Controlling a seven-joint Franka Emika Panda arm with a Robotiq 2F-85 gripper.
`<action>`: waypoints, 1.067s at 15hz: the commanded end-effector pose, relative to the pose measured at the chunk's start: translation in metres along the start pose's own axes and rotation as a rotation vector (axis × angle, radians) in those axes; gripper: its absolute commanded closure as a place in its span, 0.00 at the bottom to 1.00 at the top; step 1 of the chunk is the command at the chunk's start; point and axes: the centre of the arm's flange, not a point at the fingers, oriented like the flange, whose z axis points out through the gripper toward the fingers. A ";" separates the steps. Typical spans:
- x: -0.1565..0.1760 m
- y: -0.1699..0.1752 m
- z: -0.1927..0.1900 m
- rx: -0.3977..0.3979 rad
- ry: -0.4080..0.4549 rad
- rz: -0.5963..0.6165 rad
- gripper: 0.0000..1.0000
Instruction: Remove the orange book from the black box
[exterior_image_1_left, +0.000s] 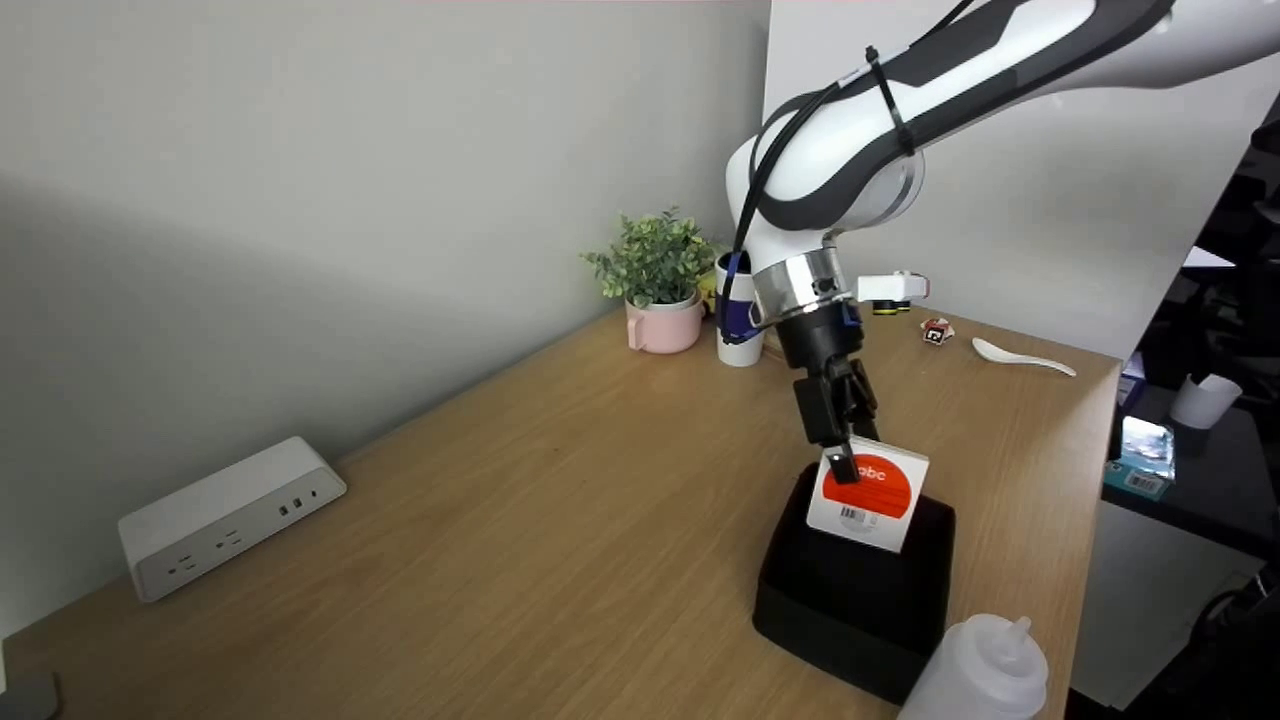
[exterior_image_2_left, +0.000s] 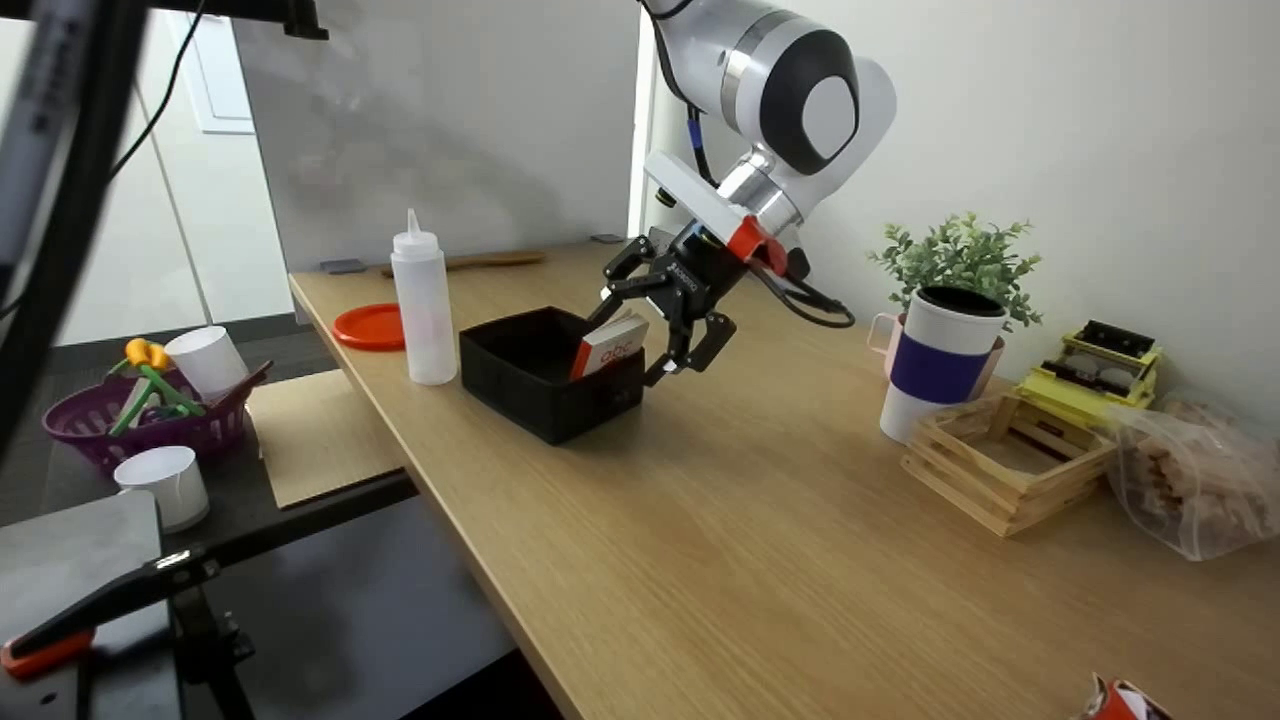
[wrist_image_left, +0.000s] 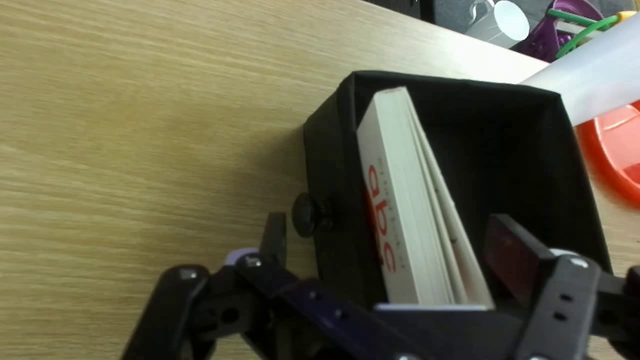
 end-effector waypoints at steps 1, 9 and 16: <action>-0.008 -0.004 0.001 -0.008 0.015 0.020 0.26; -0.011 -0.006 0.004 -0.012 0.015 0.043 0.73; -0.016 -0.015 0.006 -0.021 0.031 0.063 0.96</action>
